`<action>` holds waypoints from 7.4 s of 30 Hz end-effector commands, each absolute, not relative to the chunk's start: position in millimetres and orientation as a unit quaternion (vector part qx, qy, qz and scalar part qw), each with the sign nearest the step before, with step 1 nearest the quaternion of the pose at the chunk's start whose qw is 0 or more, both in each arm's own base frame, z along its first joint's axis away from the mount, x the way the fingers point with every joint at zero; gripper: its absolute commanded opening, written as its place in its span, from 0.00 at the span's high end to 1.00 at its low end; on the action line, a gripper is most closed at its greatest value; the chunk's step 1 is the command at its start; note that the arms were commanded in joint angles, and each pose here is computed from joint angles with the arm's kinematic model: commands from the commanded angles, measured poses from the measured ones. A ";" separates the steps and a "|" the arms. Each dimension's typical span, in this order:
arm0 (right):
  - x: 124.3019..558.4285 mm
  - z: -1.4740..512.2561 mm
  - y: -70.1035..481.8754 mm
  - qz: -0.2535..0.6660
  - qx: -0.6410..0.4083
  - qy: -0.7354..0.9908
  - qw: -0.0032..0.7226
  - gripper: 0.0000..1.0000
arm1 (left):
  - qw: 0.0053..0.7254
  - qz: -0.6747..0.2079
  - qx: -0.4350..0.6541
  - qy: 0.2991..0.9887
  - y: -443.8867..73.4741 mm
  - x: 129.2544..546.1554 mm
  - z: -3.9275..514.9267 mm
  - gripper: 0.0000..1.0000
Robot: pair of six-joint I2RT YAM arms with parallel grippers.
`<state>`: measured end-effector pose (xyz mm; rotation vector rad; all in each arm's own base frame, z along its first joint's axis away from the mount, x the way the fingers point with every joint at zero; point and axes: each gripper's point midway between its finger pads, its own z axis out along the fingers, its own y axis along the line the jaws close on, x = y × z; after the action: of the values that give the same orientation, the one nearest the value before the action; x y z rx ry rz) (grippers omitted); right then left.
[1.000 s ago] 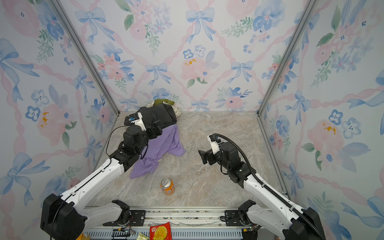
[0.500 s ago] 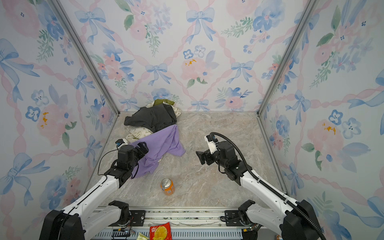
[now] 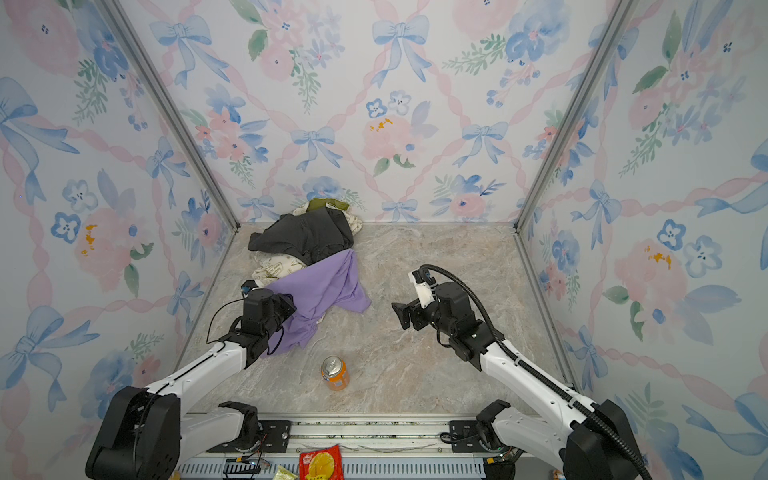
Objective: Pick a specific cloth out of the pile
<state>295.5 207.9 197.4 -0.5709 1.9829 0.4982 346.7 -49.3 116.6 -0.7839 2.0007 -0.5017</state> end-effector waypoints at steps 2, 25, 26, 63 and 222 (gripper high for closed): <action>292.1 210.9 211.0 0.216 -0.240 0.804 0.500 0.03 | 0.498 -0.233 -0.299 0.780 -52.8 359.6 162.9 0.99; 292.8 212.5 198.9 0.195 -0.223 0.809 0.508 0.03 | 0.657 -0.330 -0.097 0.671 -180.3 404.5 423.5 1.00; 293.1 213.2 198.7 0.195 -0.222 0.808 0.509 0.03 | 0.660 -0.334 -0.090 0.667 -186.6 406.4 432.6 1.00; 305.1 199.0 53.0 0.093 0.041 0.857 0.506 0.03 | 0.517 -0.260 0.125 0.806 -418.6 436.0 271.1 0.15; 373.2 116.4 11.2 -0.048 -0.010 0.775 0.630 0.03 | 0.716 0.080 -0.049 0.692 -4.4 328.7 157.6 0.02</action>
<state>361.9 2.1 94.7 0.0306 1.9078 -0.1218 321.6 1.2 144.7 -0.1503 1.5821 0.1858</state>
